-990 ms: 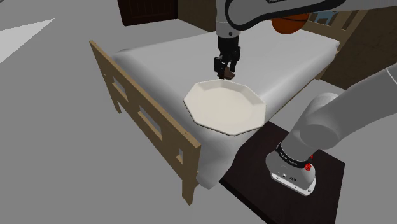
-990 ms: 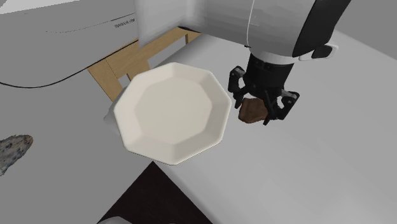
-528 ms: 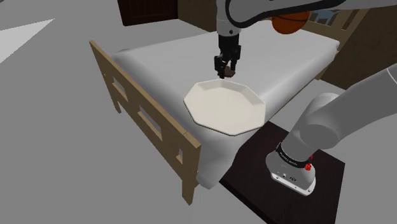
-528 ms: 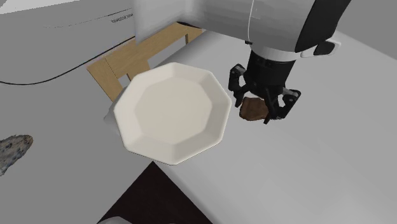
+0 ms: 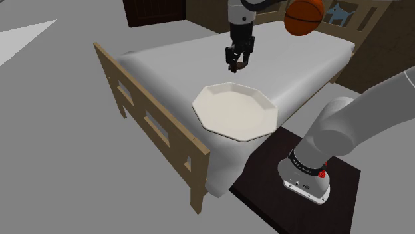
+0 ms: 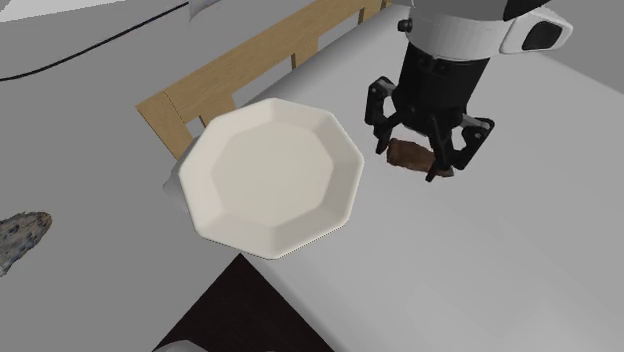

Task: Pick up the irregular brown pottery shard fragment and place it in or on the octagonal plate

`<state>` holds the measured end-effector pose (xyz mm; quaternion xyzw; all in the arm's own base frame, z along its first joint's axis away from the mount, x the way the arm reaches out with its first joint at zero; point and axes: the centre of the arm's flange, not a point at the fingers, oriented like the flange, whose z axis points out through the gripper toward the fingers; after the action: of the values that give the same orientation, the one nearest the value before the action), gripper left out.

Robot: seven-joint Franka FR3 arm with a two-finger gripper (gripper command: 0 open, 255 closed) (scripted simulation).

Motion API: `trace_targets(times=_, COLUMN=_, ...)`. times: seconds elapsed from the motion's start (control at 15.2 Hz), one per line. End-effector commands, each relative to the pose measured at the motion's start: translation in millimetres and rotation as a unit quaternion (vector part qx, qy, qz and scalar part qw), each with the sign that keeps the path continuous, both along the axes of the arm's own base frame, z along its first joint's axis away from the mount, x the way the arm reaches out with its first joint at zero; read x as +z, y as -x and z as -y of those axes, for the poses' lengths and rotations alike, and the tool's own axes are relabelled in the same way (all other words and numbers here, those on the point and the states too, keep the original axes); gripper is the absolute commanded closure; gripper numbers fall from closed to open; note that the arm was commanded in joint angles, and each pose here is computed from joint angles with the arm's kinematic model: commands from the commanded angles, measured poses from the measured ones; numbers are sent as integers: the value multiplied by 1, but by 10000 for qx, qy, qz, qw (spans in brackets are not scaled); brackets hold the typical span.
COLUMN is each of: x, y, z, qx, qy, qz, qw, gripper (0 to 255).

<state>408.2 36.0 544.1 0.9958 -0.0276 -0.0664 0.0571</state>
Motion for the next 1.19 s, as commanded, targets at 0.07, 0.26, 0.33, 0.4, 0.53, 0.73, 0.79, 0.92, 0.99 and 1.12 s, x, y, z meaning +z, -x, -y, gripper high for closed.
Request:
trace_targets(times=0.07, x=16, y=1, z=-1, qx=0, qy=0, qz=-1, qw=10000, gripper=255)
trace_targets(times=0.26, x=32, y=1, z=-1, qx=0, qy=0, qz=-1, qw=10000, gripper=255)
trace_targets(times=0.33, x=37, y=1, z=-1, qx=0, qy=0, qz=-1, qw=10000, gripper=255)
trace_targets(times=0.4, x=37, y=1, z=-1, qx=0, qy=0, qz=-1, qw=10000, gripper=255)
trace_targets(times=0.53, x=38, y=15, z=-23, qx=0, qy=0, qz=-1, qw=10000, gripper=255)
trace_targets(times=0.73, x=40, y=36, z=-57, qx=0, qy=0, qz=-1, qw=10000, gripper=255)
trace_targets(times=0.79, x=39, y=29, z=-46, qx=4, qy=0, qz=-1, qw=10000, gripper=255)
trace_targets(times=0.92, x=31, y=15, z=-48, qx=-513, qy=-15, qz=-102, qw=9986, gripper=0)
trace_targets(times=0.99, x=23, y=0, z=-48, qx=-1029, qy=-30, qz=-202, qw=9945, gripper=0)
trace_targets(times=1.12, x=6, y=-28, z=-45, qx=-2052, qy=-61, qz=-401, qw=9779, gripper=0)
